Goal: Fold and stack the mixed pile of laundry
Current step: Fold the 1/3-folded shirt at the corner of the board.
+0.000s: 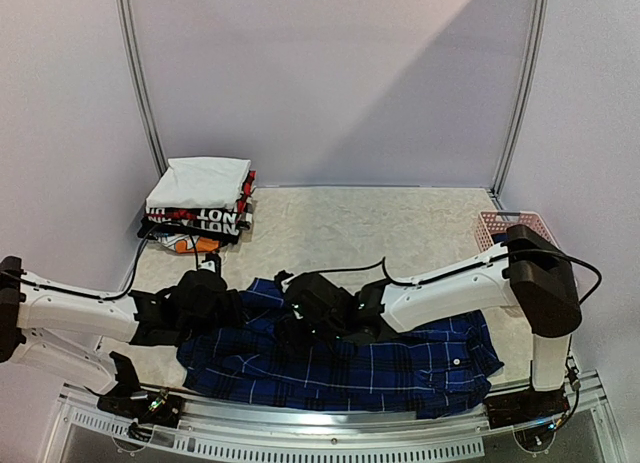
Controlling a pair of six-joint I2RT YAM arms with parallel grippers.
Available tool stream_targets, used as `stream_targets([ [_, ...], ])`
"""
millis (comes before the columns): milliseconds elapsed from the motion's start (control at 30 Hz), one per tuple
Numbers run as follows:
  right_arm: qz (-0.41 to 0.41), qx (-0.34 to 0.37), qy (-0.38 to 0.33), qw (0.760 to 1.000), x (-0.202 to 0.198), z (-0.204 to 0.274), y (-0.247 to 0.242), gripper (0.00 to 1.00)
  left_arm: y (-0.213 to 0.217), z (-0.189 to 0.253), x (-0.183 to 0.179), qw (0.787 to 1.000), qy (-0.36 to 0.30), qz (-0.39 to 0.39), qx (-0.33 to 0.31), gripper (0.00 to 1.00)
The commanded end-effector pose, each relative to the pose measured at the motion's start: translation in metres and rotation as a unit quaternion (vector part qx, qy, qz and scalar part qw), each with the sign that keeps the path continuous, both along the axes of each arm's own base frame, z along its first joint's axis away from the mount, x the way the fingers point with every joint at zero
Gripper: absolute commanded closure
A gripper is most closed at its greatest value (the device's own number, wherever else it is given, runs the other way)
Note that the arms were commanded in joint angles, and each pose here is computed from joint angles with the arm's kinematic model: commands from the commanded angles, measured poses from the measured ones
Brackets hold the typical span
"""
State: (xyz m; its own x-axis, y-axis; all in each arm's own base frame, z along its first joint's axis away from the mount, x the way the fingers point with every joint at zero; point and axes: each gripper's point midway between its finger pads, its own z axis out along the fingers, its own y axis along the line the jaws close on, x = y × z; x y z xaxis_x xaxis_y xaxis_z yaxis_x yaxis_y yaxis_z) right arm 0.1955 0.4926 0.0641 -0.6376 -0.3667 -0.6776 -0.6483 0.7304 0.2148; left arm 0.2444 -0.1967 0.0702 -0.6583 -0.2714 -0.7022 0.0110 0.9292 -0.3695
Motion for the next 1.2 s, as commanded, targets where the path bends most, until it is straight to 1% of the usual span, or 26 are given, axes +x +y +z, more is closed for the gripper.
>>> stream_targets([
  [0, -0.047, 0.031, 0.069, 0.996, 0.002, -0.012, -0.013, 0.29, 0.004, -0.007, 0.000, 1.000, 0.005, 0.005, -0.005, 1.00],
  [167, -0.039, 0.065, 0.110, 0.991, -0.009, 0.000, -0.009, 0.30, 0.004, -0.011, -0.001, 1.000, 0.008, 0.006, -0.006, 1.00],
  [267, -0.051, 0.083, 0.134, 0.986, -0.009, 0.005, -0.013, 0.29, 0.004, -0.012, -0.001, 1.000, 0.010, 0.005, -0.005, 1.00],
  [333, -0.063, 0.113, 0.153, 0.980, -0.006, 0.011, -0.016, 0.29, 0.004, -0.013, -0.001, 1.000, 0.011, 0.004, -0.005, 1.00],
  [367, -0.058, 0.127, 0.174, 0.975, -0.010, 0.013, -0.016, 0.28, 0.004, -0.013, -0.001, 1.000, 0.011, 0.005, -0.005, 1.00],
  [467, -0.057, 0.151, 0.206, 0.965, -0.014, 0.016, -0.016, 0.26, 0.004, -0.014, -0.001, 1.000, 0.011, 0.005, -0.004, 1.00],
  [600, -0.051, 0.160, 0.229, 0.959, -0.020, 0.014, -0.012, 0.24, 0.003, -0.016, -0.001, 1.000, 0.012, 0.004, -0.003, 1.00],
  [767, -0.070, 0.159, 0.237, 0.956, -0.016, 0.007, -0.014, 0.22, 0.004, -0.018, -0.001, 1.000, 0.015, 0.005, -0.002, 1.00],
  [1167, -0.089, 0.152, 0.263, 0.949, -0.015, -0.022, -0.015, 0.22, 0.006, -0.018, -0.002, 1.000, 0.014, 0.006, 0.000, 1.00],
])
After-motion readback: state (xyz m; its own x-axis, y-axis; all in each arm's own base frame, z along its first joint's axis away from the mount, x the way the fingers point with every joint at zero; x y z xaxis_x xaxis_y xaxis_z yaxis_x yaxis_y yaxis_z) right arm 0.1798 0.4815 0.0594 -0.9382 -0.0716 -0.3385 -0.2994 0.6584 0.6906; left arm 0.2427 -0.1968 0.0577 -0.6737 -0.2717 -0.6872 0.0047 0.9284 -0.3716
